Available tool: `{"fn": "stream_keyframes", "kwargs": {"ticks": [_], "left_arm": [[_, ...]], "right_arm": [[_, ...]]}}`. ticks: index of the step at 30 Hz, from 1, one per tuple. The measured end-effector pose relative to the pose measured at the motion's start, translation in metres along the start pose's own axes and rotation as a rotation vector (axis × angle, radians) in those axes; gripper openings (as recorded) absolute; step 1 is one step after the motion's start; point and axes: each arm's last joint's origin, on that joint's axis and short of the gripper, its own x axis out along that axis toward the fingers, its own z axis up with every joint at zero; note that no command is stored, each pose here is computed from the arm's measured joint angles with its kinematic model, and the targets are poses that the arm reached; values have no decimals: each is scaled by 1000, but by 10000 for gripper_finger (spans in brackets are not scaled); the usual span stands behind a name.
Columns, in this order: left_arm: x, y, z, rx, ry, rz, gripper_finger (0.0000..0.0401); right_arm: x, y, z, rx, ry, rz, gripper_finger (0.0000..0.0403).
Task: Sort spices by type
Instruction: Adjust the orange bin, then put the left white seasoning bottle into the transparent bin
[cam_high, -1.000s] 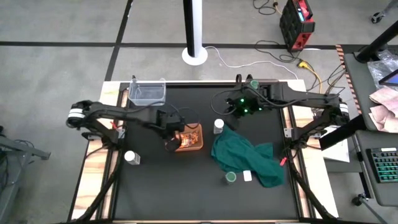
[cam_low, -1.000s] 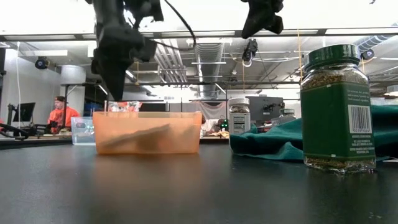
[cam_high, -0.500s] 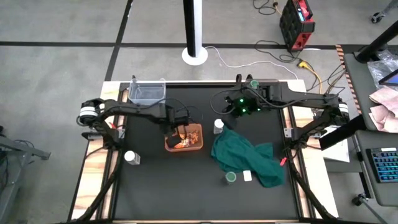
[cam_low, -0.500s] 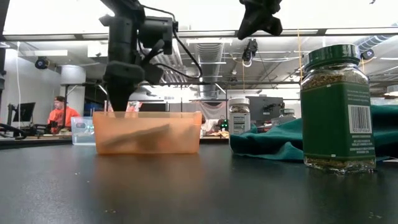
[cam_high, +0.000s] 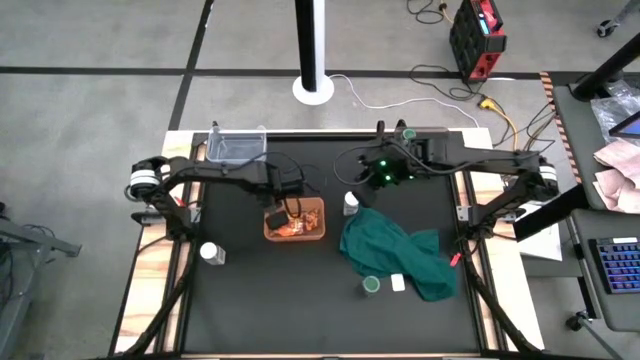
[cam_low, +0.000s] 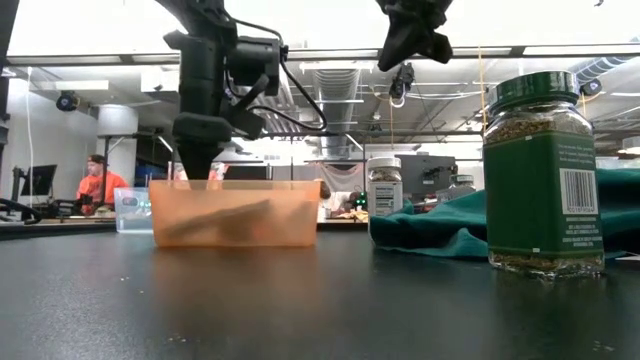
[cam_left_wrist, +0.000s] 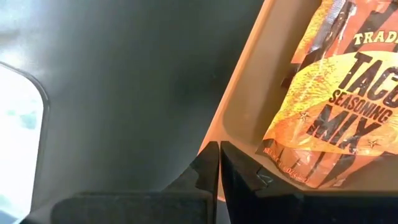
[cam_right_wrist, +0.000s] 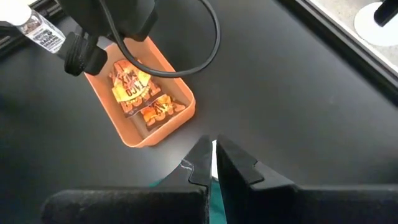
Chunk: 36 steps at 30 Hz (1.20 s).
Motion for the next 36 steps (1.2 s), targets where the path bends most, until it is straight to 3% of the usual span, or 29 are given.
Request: {"fn": "stream_keyframes", "kwargs": {"ticks": [11, 20, 24, 28, 34, 36], "left_arm": [[-14, 3, 9, 24, -54, 24, 0], [-79, 8, 15, -26, -62, 19, 0], [-116, 4, -1, -93, -9, -107, 0], [-146, -6, -26, -225, -40, -227, 0], [-156, -29, -78, -591, 2, -263, 0], [-153, -39, -95, -644, 39, -250, 0]], "right_arm": [[16, 2, 0, 2, 35, -16, 13], [16, 1, -2, -29, 51, -23, 13], [13, 0, -3, -65, 62, -27, 13], [10, -1, -4, -108, 60, -24, 13], [7, 0, -2, -171, 42, -13, 13], [7, 0, -2, -195, 42, -13, 13]]}}
